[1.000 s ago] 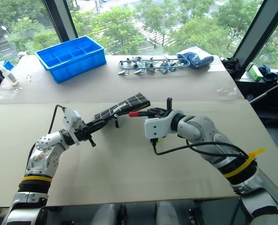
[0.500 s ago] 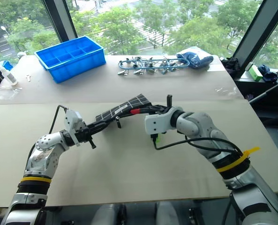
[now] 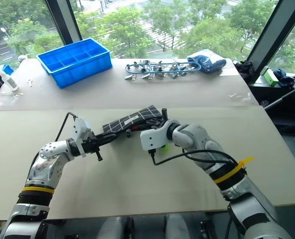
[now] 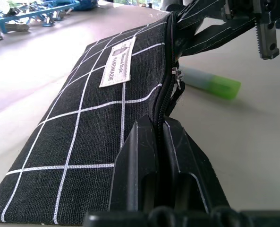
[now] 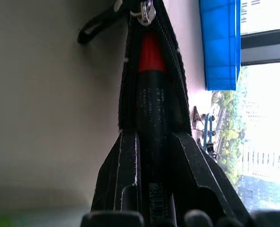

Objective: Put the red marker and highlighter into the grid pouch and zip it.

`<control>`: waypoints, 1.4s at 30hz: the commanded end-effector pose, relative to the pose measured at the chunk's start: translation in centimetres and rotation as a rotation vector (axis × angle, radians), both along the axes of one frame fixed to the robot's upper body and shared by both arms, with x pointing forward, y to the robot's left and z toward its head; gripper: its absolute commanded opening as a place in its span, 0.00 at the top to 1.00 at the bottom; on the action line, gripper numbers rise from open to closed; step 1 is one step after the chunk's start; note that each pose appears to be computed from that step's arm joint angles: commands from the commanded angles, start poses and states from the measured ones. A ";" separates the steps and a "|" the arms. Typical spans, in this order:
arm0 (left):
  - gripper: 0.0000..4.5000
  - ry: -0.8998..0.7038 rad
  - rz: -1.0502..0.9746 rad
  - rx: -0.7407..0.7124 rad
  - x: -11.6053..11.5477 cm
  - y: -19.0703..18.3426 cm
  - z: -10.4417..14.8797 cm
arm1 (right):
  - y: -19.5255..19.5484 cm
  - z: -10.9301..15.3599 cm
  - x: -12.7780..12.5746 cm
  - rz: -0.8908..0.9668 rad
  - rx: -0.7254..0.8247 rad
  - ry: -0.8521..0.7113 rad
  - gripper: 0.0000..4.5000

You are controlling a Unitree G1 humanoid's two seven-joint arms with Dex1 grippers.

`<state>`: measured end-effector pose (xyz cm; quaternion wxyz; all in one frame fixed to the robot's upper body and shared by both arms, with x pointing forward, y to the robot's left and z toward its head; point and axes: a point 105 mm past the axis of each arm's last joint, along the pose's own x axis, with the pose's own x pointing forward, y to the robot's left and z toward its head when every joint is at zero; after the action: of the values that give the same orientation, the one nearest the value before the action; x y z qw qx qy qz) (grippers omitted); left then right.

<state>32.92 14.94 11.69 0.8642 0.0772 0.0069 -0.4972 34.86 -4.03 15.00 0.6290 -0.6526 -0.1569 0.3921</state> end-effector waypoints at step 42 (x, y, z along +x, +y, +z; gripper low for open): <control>1.00 -0.033 -0.059 0.038 -1.0 0.2 2.1 | -10.6 1.4 -1.1 -0.575 0.830 0.878 0.35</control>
<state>32.06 15.07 12.63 0.8443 0.1001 0.0224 -0.5260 34.07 -14.75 16.10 0.9057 -0.1373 0.1543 0.3702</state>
